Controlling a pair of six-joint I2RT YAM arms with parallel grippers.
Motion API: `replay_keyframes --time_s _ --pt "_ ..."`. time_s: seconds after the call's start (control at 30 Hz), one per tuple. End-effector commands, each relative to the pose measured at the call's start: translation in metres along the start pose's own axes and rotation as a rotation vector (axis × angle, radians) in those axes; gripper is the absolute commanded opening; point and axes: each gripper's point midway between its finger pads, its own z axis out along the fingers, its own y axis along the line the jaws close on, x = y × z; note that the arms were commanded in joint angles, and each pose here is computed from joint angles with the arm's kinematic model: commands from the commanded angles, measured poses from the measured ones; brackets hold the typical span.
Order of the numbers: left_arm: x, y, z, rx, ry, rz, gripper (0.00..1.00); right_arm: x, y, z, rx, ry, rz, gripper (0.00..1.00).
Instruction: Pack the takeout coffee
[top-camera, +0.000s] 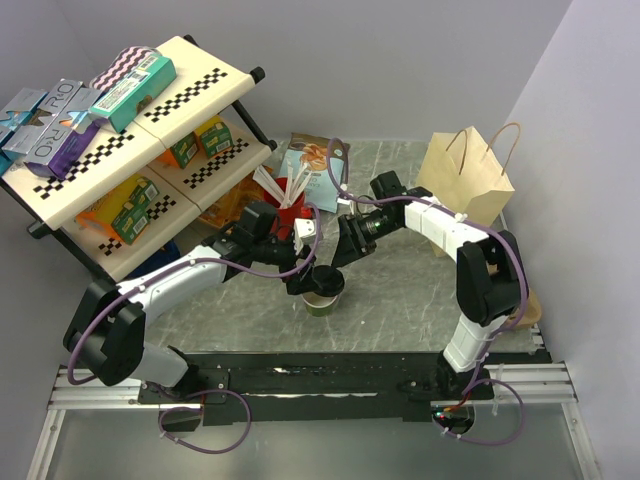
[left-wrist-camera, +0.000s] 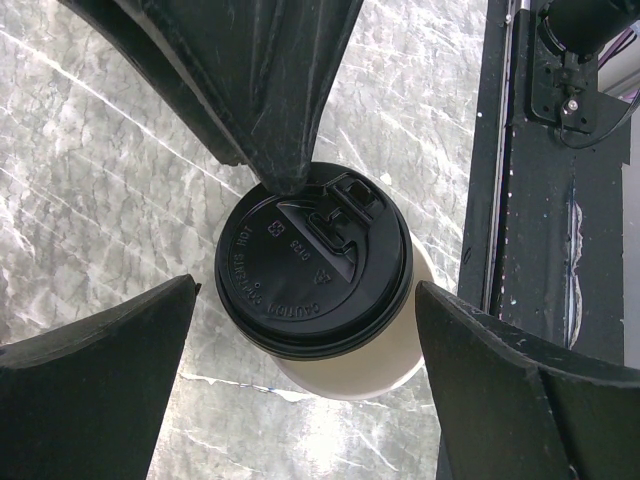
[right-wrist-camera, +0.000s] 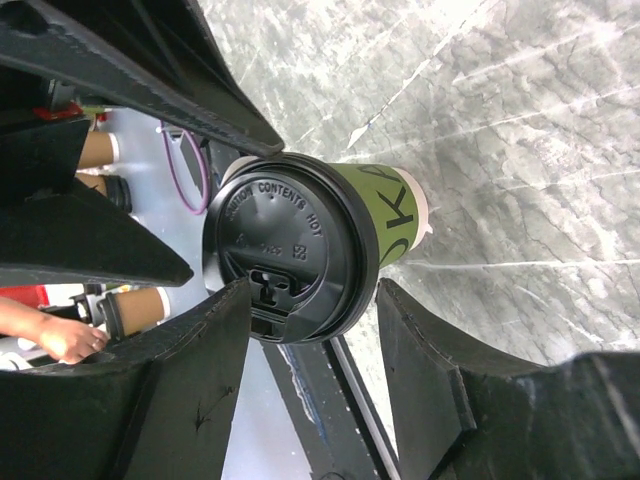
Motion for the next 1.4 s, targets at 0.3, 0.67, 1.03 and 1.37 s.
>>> replay_keyframes --time_s 0.3,0.67,1.03,1.37 --pt "-0.014 -0.006 0.0 0.027 -0.042 0.033 0.98 -0.007 0.011 -0.002 -0.061 -0.017 -0.002 0.59" --pt "-0.014 -0.007 0.0 0.031 -0.047 0.029 0.98 -0.002 0.01 -0.001 -0.048 -0.014 0.004 0.58" --pt "-0.012 -0.007 -0.001 0.029 -0.045 0.029 0.98 0.002 0.014 0.0 -0.044 -0.005 -0.001 0.57" --pt "-0.008 -0.009 -0.001 0.03 -0.041 0.023 0.98 0.005 0.024 0.0 -0.058 -0.007 -0.007 0.56"
